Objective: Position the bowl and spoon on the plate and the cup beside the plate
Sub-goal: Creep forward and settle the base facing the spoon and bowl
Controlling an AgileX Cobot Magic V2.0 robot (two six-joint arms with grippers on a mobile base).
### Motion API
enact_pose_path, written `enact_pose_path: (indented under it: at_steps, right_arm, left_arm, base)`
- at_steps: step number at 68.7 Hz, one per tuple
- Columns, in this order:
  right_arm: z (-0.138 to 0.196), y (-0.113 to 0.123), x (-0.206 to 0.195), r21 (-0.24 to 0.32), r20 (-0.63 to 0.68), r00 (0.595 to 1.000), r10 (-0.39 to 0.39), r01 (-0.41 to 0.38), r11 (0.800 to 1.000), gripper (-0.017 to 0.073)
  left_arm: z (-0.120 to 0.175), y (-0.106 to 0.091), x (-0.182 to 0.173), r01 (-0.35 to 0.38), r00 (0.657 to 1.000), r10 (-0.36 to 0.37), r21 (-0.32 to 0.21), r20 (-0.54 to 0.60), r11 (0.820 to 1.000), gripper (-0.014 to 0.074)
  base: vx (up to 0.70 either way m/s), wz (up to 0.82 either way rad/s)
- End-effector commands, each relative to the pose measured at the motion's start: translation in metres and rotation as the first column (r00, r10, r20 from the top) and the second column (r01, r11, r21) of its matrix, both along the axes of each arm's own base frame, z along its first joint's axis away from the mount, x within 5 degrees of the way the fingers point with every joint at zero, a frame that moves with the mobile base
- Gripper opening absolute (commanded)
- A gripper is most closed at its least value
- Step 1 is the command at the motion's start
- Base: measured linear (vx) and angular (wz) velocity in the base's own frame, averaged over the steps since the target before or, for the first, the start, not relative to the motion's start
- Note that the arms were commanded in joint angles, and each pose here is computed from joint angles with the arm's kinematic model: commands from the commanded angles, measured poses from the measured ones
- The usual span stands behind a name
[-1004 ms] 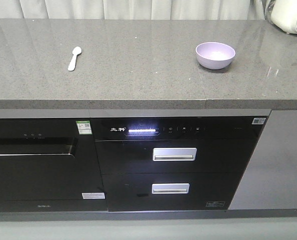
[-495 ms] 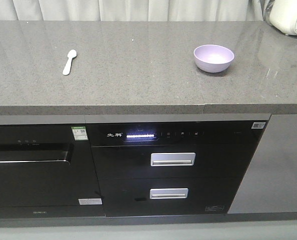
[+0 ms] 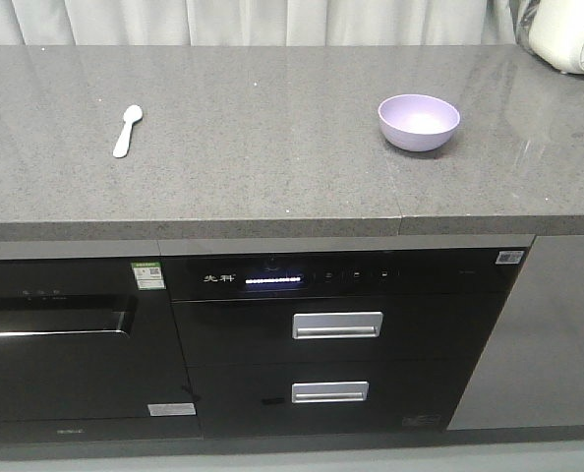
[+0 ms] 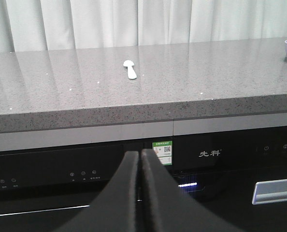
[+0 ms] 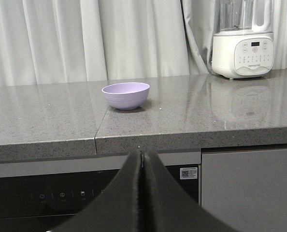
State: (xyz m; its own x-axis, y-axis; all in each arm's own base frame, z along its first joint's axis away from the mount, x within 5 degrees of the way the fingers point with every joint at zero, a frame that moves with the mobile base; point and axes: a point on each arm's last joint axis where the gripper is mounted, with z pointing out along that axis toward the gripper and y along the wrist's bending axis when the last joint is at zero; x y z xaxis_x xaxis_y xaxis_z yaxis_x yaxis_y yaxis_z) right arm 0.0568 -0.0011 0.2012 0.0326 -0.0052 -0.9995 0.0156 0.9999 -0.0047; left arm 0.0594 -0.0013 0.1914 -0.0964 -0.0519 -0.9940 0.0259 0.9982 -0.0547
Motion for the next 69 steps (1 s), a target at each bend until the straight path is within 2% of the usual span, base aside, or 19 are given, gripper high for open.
enact_pose_path:
  at_steps: [1,69]
  right_arm:
    - [0.0013,0.0007,-0.0005,-0.02,0.063,0.998,0.004,-0.003,1.0,-0.0005]
    - [0.0013,0.0007,-0.0005,-0.02,0.063,0.998,0.004,-0.003,1.0,-0.0005]
  left_arm:
    - [-0.0048,-0.0008,0.0016,0.006,1.0,-0.005,-0.018,0.028,1.0,-0.0006]
    - [-0.0048,-0.0008,0.0016,0.006,1.0,-0.005,-0.018,0.028,1.0,-0.0006]
  base:
    - [0.05,-0.01]
    - [0.04,0.0]
